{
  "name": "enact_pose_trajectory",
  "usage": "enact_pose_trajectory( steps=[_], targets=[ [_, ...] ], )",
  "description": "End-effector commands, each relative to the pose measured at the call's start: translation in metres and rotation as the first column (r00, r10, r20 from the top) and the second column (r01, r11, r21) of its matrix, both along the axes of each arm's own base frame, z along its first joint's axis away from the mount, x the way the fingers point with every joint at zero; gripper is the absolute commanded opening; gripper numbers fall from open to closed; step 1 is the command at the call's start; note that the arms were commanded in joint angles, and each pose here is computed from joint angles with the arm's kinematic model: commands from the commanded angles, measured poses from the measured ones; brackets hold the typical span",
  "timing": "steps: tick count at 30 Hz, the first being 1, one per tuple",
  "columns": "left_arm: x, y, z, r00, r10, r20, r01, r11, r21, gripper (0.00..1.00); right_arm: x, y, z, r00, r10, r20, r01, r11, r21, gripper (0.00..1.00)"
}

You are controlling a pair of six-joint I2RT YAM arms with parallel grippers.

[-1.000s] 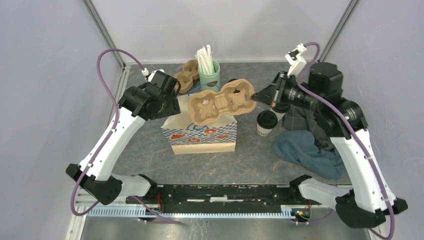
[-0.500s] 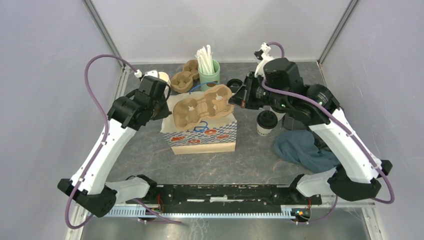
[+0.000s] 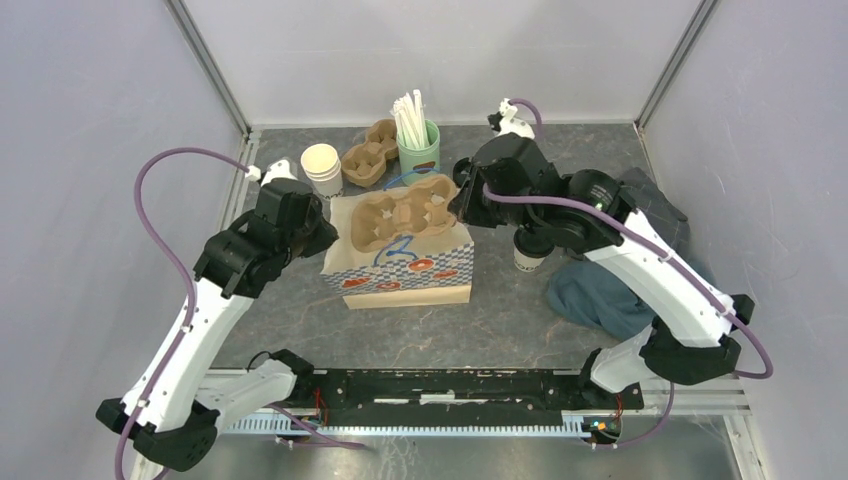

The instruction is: Pack the takeout coffee

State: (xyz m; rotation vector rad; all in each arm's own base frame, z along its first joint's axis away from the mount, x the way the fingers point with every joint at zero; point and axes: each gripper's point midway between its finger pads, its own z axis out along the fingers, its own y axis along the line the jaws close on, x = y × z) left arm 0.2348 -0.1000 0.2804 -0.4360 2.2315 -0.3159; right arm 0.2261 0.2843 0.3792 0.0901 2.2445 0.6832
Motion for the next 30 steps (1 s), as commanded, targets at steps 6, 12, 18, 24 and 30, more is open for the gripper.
enact_pose_trajectory(
  steps=[6,12,18,24,30],
  targets=[
    [0.009,-0.017,0.013,0.995,0.089,0.038,-0.079,0.975,-0.209,0.02,-0.009,0.019,-0.017,0.993,-0.120,0.004,0.120,0.992,-0.049,0.00],
    [0.008,-0.018,0.015,0.996,0.083,0.038,-0.072,0.973,-0.219,0.02,-0.009,0.037,-0.040,0.989,-0.147,0.002,0.146,0.987,-0.071,0.00],
    [0.004,-0.016,0.016,0.996,0.067,0.067,-0.051,0.974,-0.221,0.02,0.002,0.059,-0.069,0.989,-0.149,-0.006,0.148,0.981,-0.123,0.00],
    [0.000,-0.014,0.021,0.994,0.067,0.088,-0.044,0.971,-0.233,0.02,0.006,0.069,-0.098,0.989,-0.149,-0.018,0.143,0.972,-0.184,0.00],
    [0.000,-0.013,0.016,0.995,0.067,0.080,-0.048,0.974,-0.221,0.02,0.016,0.060,-0.100,0.989,-0.149,-0.008,0.142,0.957,-0.252,0.00]
  ],
)
